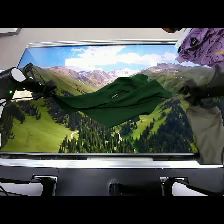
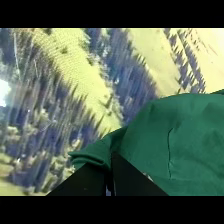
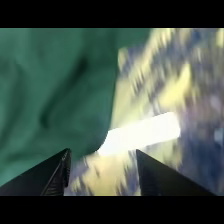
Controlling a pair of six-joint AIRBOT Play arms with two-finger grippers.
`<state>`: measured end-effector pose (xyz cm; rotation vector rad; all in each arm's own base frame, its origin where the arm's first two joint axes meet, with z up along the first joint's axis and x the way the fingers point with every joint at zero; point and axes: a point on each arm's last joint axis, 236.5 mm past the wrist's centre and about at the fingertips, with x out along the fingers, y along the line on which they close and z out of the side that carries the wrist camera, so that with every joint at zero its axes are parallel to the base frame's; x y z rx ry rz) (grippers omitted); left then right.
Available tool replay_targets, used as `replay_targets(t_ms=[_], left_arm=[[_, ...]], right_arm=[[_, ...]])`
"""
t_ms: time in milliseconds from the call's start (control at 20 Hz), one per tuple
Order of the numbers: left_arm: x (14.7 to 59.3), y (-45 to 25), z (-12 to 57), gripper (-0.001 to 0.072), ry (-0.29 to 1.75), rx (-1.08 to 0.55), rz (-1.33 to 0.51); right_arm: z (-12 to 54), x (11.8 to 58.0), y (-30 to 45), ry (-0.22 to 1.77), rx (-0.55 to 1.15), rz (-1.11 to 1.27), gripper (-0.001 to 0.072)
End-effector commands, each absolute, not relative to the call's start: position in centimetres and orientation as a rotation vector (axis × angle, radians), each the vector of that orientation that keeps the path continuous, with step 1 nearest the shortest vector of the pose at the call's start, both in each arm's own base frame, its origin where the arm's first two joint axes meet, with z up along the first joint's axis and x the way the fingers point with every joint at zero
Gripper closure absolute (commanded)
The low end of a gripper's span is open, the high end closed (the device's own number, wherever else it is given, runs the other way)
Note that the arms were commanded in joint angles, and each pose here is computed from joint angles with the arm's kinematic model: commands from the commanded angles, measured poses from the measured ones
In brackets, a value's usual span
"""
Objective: Fold the clothes and pants, and hang the long-sleeved shirts on hangers.
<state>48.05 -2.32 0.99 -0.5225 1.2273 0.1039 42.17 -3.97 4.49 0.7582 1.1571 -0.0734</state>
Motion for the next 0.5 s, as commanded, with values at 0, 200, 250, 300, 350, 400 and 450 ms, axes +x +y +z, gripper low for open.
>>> replay_targets(t_ms=[0,200,250,300,350,400,450], left_arm=[[48.0,-2.4,0.9,0.0689,1.229,-0.522,0.103],[48.4,-2.3,1.0,0.0689,1.213,-0.523,0.103],[48.6,-2.3,1.1,0.0689,1.202,-0.524,0.103],[48.8,-2.3,1.1,0.0689,1.194,-0.525,0.103],[49.0,-2.2,1.1,0.0689,1.189,-0.525,0.103],[49.0,-2.2,0.9,0.0689,1.190,-0.526,0.104],[49.0,-2.2,0.7,0.0689,1.194,-0.526,0.105]], right_arm=[[0.3,38.6,2.1,1.192,1.003,0.008,0.0226],[-5.3,37.2,11.5,1.214,0.976,0.025,0.0225],[-5.7,37.9,13.5,1.190,0.958,0.030,0.0225],[-6.2,38.6,15.1,1.165,0.965,0.018,0.0226],[-6.9,39.1,16.2,1.163,0.979,0.001,0.0226],[-7.9,39.3,17.2,1.181,0.986,-0.013,0.0226],[-8.7,39.6,17.9,1.195,0.982,-0.016,0.0232]])
